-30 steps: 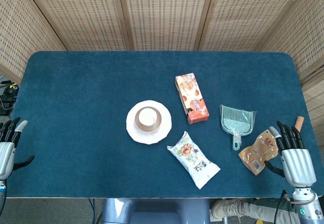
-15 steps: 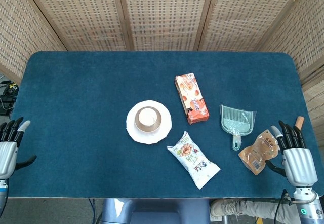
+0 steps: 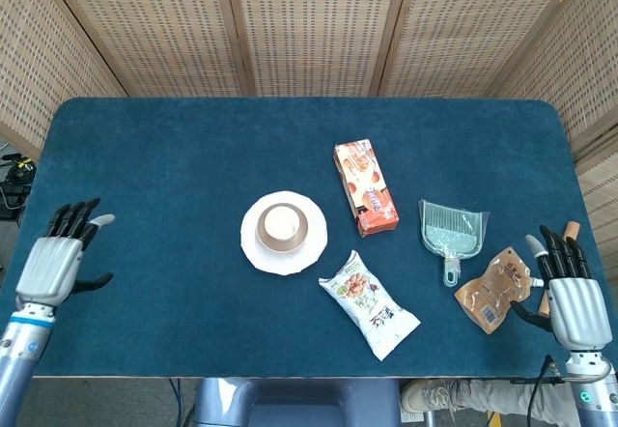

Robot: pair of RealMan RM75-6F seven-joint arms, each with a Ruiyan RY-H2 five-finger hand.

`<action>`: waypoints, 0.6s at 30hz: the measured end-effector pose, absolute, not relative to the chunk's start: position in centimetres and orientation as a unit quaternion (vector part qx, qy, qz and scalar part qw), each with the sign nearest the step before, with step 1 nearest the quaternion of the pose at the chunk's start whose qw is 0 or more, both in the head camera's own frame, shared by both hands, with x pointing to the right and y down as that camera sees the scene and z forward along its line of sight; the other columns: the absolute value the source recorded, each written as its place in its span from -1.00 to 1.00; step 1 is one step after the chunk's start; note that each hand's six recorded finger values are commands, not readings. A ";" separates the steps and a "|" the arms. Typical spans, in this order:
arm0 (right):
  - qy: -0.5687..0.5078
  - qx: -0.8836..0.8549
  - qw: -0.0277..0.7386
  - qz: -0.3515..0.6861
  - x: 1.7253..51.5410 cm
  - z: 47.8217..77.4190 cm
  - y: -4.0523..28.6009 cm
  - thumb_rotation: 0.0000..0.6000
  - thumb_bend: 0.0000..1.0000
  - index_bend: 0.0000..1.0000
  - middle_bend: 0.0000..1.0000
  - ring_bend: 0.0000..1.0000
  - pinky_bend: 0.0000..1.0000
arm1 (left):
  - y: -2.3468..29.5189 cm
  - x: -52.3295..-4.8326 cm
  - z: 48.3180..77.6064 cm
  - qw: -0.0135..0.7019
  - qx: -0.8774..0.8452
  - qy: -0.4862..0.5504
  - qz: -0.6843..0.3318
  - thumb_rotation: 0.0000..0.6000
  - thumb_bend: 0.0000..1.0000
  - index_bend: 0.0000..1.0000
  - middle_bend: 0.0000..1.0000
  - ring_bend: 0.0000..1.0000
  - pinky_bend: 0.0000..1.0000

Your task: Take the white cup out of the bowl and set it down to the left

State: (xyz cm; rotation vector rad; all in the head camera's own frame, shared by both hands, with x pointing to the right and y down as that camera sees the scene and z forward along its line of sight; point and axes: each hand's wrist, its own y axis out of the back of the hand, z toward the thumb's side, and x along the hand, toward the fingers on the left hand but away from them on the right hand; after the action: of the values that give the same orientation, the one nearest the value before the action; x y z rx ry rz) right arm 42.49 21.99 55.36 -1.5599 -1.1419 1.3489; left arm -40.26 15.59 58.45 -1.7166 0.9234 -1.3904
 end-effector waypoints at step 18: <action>-0.473 -0.603 0.343 0.543 45.5 56.0 20.9 1.00 -0.74 -0.80 -1.00 -1.00 -0.90 | 6.5 -23.5 64.0 0.405 -0.720 0.228 -0.515 1.00 -0.73 -0.74 -1.00 -1.00 -1.00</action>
State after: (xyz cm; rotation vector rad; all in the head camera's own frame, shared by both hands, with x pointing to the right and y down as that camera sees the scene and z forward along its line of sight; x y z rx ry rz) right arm 45.53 20.85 56.03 -1.5666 -1.2280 1.4119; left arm -23.50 6.48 64.02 -1.8184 0.5751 -1.3007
